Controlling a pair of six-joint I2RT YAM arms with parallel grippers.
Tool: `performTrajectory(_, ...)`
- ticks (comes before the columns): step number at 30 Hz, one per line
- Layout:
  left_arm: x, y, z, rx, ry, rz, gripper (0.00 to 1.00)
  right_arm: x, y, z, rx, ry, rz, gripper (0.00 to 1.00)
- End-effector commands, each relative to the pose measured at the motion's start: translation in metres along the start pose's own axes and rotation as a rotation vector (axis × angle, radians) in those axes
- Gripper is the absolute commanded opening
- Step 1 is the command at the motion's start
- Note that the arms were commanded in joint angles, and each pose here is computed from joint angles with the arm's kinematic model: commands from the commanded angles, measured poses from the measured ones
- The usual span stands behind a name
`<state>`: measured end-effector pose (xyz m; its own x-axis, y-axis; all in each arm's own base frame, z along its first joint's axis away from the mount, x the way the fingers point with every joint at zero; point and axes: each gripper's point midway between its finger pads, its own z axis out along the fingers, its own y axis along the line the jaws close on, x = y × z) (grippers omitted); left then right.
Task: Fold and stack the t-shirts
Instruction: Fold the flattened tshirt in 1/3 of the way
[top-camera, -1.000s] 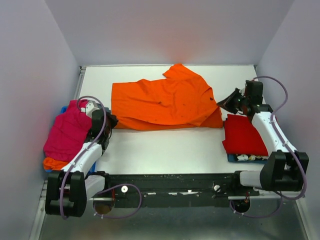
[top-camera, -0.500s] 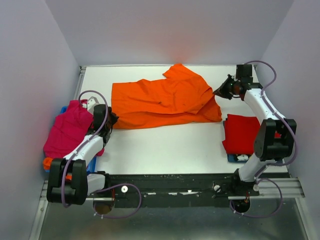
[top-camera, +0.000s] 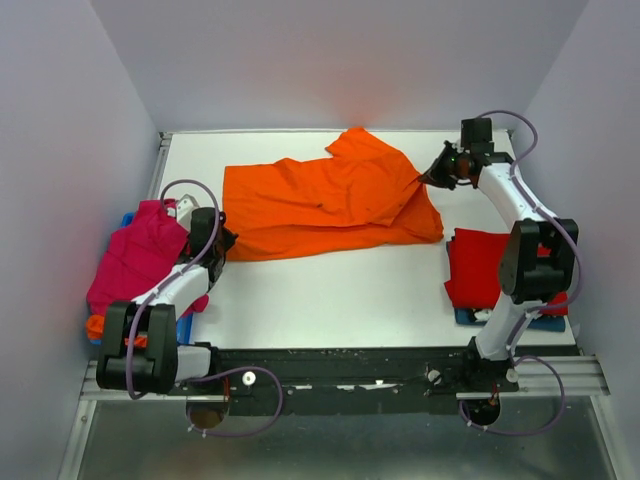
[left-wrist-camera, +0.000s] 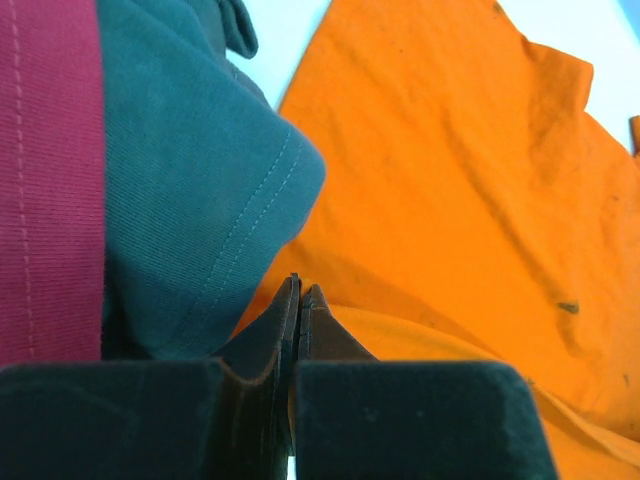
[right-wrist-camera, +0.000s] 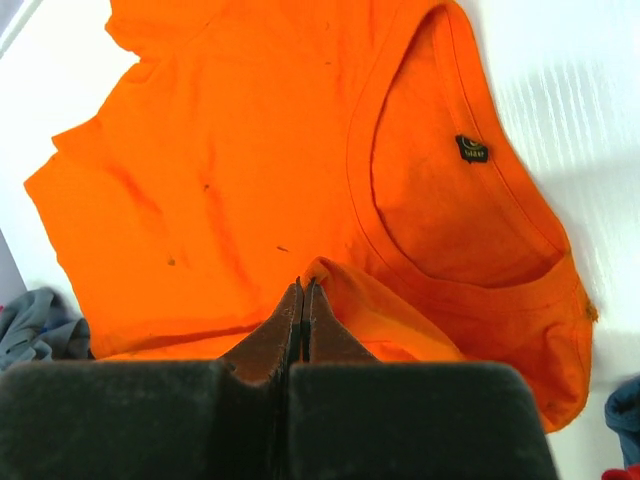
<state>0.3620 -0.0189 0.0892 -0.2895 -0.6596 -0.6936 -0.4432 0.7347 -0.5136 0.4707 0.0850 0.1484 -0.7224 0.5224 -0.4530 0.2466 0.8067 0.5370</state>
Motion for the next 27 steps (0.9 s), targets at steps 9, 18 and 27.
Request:
performTrajectory(9, -0.010, 0.007, 0.014, -0.066, -0.051, 0.017, 0.00, -0.015, 0.013, 0.018, 0.007, 0.013, -0.039, 0.01)
performTrajectory(18, -0.011, 0.005, 0.027, -0.075, -0.055, 0.024, 0.00, -0.026, 0.017, 0.035, 0.015, 0.016, -0.043, 0.01)
performTrajectory(27, -0.034, -0.021, 0.022, -0.023, -0.069, 0.094, 0.73, -0.028, 0.023, 0.029, 0.005, 0.000, -0.055, 0.83)
